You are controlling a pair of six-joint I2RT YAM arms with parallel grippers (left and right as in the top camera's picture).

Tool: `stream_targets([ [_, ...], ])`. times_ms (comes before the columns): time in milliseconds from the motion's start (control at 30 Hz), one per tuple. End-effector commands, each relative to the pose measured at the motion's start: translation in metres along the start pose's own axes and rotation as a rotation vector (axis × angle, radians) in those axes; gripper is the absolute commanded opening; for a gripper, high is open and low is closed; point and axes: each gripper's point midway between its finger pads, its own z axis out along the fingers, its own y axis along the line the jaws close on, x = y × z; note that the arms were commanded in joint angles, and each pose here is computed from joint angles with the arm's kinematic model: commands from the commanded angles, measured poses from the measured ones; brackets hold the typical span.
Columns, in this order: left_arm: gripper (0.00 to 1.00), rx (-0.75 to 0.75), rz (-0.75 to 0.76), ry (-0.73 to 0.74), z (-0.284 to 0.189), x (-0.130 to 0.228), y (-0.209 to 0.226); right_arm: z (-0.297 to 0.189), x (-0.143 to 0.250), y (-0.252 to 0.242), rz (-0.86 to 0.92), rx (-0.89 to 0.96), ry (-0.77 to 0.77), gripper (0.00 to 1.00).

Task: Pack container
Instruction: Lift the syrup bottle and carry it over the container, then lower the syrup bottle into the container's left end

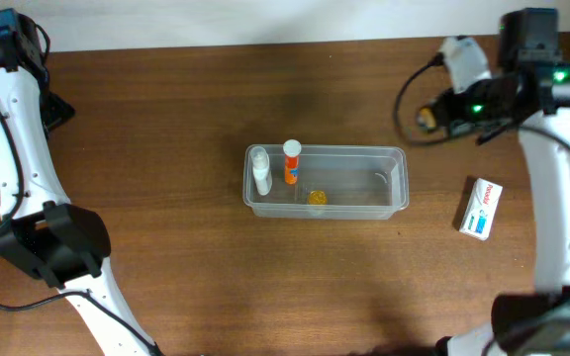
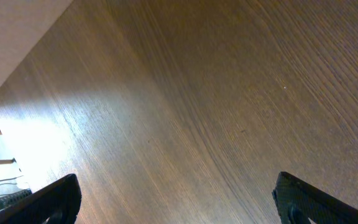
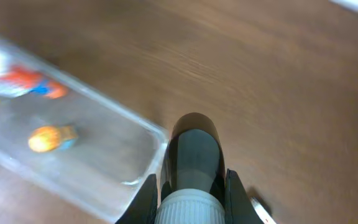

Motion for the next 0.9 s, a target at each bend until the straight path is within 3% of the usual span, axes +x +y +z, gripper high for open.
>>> stream_targets([
  [0, 0.99, -0.005, -0.002, -0.019, -0.002, -0.005, 0.003, -0.01, -0.017, 0.056, -0.179, -0.083, -0.04, 0.07],
  [367, 0.99, -0.005, -0.002, -0.019, -0.002, -0.005, 0.003, 0.005, -0.026, 0.197, -0.632, -0.277, -0.04, 0.07],
  [633, 0.99, -0.005, -0.002, -0.019, -0.002, -0.005, 0.003, 0.022, -0.013, 0.228, -0.833, -0.307, 0.018, 0.07],
  [867, 0.99, -0.004, 0.002, -0.02, -0.003, -0.004, 0.001, 0.046, -0.005, 0.232, -0.874, -0.338, 0.074, 0.07],
])
